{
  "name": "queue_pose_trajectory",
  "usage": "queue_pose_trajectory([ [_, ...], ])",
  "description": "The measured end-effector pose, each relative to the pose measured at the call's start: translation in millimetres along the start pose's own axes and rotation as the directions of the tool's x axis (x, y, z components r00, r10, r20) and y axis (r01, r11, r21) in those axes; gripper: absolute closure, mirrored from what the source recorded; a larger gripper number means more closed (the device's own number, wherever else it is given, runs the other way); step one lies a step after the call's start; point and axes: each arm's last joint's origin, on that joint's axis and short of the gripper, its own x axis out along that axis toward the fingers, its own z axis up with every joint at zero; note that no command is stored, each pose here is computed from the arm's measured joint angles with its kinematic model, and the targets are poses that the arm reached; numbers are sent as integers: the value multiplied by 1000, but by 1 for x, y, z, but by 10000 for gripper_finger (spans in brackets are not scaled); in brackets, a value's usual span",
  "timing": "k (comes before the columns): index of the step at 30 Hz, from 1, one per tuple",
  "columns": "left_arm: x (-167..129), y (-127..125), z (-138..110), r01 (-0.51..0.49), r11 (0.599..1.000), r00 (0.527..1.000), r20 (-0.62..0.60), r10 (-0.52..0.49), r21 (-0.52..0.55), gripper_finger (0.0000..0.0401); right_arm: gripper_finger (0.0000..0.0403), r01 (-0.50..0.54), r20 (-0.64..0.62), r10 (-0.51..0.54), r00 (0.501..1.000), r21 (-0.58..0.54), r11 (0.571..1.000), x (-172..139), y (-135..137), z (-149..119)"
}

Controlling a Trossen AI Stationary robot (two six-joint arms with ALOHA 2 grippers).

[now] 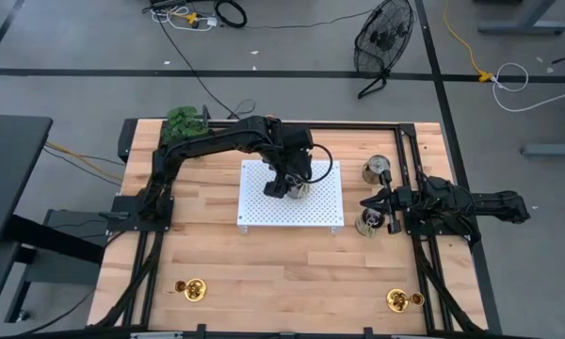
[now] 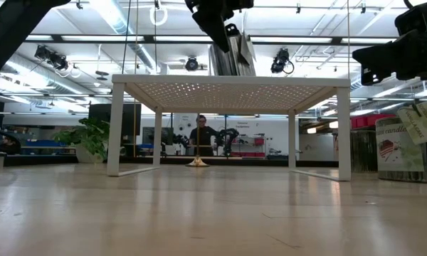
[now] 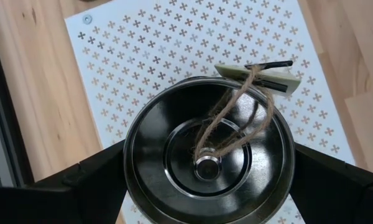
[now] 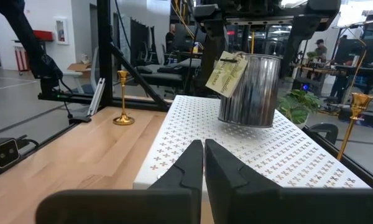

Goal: Pick & Place candle stick holders
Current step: Put the left metal lid scented candle on the shelf

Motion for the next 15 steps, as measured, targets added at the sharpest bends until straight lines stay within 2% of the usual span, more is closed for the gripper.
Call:
queue_pose_trajectory([
  [15,4,0,-2,10,1000,999,-30,-10,11,23,382,0,0,0,1000,0,1000,0,0,0],
])
